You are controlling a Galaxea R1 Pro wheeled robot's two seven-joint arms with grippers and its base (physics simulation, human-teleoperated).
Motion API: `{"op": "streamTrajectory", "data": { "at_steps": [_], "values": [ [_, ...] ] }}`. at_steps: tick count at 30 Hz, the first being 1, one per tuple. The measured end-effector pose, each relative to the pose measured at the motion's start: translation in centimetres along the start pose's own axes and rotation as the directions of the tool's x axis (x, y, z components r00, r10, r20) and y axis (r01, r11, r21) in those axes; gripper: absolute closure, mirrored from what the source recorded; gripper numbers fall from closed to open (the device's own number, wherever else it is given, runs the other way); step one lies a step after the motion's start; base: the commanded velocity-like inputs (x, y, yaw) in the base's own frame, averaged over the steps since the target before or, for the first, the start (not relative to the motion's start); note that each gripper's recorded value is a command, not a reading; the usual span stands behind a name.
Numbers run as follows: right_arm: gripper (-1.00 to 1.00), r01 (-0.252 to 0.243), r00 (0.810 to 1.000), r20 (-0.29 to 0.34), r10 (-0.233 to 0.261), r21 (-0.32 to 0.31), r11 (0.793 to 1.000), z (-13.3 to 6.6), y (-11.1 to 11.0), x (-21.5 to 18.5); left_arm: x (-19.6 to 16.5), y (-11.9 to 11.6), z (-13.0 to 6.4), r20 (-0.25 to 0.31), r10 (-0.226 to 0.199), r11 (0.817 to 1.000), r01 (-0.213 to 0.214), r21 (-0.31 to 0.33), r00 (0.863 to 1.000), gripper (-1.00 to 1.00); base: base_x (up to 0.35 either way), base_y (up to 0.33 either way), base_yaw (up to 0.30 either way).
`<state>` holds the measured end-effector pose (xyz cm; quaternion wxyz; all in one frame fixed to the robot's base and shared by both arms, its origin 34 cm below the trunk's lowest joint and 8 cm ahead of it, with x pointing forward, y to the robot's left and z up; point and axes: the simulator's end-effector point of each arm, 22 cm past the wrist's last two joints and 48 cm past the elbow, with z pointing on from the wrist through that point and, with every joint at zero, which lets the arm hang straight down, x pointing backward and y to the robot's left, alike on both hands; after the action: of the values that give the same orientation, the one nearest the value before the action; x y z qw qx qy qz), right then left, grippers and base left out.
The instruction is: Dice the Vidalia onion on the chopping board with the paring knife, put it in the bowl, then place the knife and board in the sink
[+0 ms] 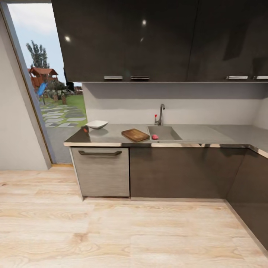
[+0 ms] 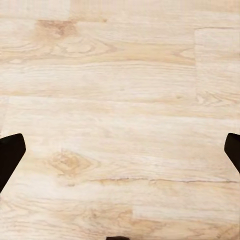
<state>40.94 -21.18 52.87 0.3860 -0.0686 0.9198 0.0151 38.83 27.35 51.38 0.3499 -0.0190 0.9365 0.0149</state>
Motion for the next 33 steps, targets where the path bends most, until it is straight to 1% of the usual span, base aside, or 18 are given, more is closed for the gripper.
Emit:
{"op": "streamTrajectory", "data": {
  "at_steps": [4, 8, 33],
  "values": [
    [-1.0, 0.0, 1.0, -0.001, 0.0, 0.0, 1.0, 0.01, 0.02, 0.01, 0.0, 0.04, 0.01, 0.0, 0.0, 1.0, 0.0, 0.0, 1.0, -1.0, 0.185, 0.113, 0.0],
    [-1.0, 0.0, 1.0, -0.002, 0.0, -0.001, 1.0, 0.02, 0.06, 0.04, 0.0, 0.04, 0.02, 0.0, 0.001, 1.0, -0.001, 0.0, 1.0, -1.0, 0.067, 0.034, 0.0],
    [-1.0, -0.003, 1.0, -0.003, 0.003, 0.003, 1.0, 0.03, 0.02, 0.04, 0.0, 0.02, 0.02, 0.0, 0.0, 1.0, 0.0, 0.0, 1.0, -1.0, 0.003, 0.002, 0.0]
  ]
}}
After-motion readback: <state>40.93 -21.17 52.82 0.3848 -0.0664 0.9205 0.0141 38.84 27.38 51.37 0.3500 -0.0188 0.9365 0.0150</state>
